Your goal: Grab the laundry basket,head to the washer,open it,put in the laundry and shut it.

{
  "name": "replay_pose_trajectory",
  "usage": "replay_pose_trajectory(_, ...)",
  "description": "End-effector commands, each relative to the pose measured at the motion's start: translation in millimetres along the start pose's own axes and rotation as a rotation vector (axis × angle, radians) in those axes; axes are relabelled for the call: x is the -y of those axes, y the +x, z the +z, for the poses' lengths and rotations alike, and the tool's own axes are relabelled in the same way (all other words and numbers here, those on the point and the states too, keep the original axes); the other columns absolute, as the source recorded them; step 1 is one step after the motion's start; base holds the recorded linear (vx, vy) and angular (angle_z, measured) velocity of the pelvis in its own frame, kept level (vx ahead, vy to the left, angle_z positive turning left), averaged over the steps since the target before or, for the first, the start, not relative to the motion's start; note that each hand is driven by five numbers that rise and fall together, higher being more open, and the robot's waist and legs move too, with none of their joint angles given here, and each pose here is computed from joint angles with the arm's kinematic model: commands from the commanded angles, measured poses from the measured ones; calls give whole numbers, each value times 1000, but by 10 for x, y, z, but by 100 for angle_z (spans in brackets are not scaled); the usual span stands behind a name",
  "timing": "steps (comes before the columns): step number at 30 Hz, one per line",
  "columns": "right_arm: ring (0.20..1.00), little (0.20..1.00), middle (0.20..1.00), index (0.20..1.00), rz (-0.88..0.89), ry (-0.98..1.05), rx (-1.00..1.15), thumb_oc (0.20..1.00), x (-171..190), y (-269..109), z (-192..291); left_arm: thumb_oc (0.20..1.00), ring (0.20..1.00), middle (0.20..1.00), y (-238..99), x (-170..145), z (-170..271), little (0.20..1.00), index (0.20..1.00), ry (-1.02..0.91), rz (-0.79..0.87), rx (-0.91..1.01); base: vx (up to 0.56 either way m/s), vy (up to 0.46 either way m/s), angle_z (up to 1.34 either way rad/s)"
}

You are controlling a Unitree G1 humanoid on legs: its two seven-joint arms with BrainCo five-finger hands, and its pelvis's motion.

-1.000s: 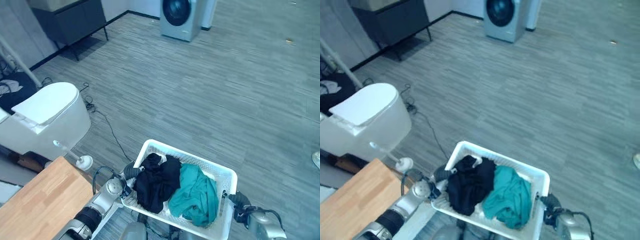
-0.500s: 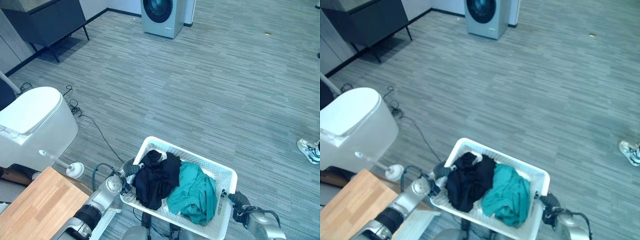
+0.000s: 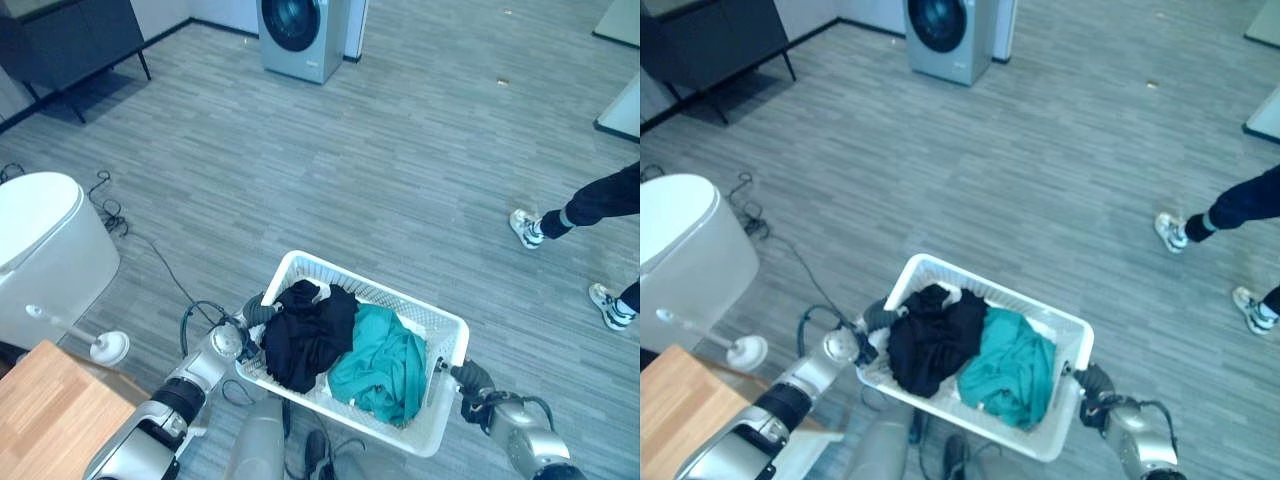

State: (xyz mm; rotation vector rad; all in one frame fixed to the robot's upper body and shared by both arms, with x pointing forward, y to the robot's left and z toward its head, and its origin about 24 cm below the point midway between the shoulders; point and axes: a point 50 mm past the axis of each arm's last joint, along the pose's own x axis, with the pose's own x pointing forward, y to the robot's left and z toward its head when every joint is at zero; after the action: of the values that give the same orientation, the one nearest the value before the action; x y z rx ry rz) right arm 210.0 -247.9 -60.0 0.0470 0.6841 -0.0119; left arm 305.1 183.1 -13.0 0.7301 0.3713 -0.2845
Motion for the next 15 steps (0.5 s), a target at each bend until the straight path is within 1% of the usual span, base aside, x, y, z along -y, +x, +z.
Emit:
replay_pose_trajectory(1, 200, 200, 200, 200, 231, 48, 229, 200, -370, -2, 445, 200, 200, 200, -11, -300, 91, 200, 200, -44, 142, 60, 727, 97, -45)
replay_pose_trajectory(4, 200, 200, 200, 200, 270, 56, 215, 200, -520, 28, 381, 200, 200, 200, -99, -245, -83, 200, 200, -48, 126, 25, 462, 61, -57)
replay_pose_trajectory(7, 200, 200, 200, 200, 290, 38, 215, 200, -594, 42, 376, 200, 200, 200, -172, -204, -177, 200, 200, -65, 119, 9, 700, 165, -42)
replay_pose_trajectory(11, 200, 200, 200, 200, 289, 11, 222, 200, -627, 53, 397, 200, 200, 200, -178, -255, -194, 200, 200, -74, 151, -9, 520, 180, 1)
replay_pose_trajectory(13, 200, 200, 200, 200, 279, 16, 233, 200, -597, 47, 416, 200, 200, 200, -165, -277, -141, 200, 200, -69, 167, 13, 537, 13, 24)
replay_pose_trajectory(15, 200, 200, 200, 200, 264, 21, 239, 200, -558, 48, 433, 200, 200, 200, -149, -293, -80, 200, 200, -61, 170, 37, 466, -137, 59)
